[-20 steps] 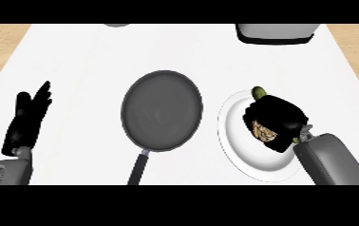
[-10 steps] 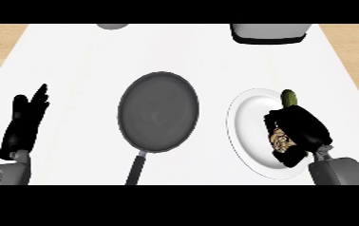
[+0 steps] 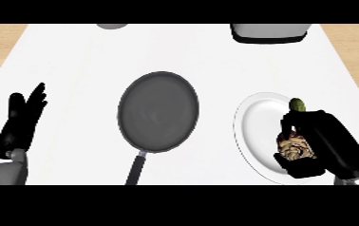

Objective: Pick the cupcake from the plate and place it in the pan

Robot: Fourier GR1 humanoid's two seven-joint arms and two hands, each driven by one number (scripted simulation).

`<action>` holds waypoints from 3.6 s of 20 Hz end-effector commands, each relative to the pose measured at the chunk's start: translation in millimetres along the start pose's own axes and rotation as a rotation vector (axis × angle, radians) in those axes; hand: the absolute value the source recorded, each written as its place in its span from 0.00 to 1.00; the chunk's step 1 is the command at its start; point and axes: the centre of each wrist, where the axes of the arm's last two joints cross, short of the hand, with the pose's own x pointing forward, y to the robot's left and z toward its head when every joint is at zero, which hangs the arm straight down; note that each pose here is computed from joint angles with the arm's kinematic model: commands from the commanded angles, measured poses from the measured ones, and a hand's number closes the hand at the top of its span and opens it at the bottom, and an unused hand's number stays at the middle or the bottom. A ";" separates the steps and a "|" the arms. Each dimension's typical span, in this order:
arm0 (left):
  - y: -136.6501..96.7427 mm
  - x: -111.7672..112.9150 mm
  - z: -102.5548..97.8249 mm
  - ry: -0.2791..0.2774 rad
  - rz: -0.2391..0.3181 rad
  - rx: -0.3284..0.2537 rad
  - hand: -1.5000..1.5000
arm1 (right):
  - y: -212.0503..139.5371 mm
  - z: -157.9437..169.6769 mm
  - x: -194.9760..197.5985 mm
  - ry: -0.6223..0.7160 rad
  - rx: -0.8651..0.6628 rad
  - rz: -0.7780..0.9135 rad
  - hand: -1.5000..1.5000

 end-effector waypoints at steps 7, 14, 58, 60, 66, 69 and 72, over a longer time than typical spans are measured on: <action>-14.5 21.3 -3.6 -0.018 -0.027 -0.012 0.50 | -22.2 -19.3 75.7 -0.136 -0.218 -0.163 1.00; -2.6 8.5 -4.2 -0.032 -0.005 -0.012 0.50 | -36.6 -55.1 122.2 -0.115 -0.192 -0.278 1.00; -36.4 40.1 -14.0 -0.092 -0.030 -0.133 0.50 | 101.6 -194.8 167.3 0.019 -0.195 -0.863 0.00; -39.4 25.2 -11.5 -0.092 -0.033 -0.110 0.50 | 103.0 -191.5 171.3 0.029 -0.251 -0.885 0.00; -15.2 12.7 -8.8 -0.036 -0.024 -0.056 0.50 | 94.9 -204.5 161.2 0.120 -0.307 -0.923 0.00; -10.1 20.4 -4.0 -0.029 0.000 -0.048 0.50 | 86.8 -213.8 126.8 0.156 -0.342 -0.980 0.00; 3.3 8.9 2.0 -0.005 -0.025 -0.018 0.50 | 57.4 -206.9 84.5 0.148 -0.350 -1.003 0.00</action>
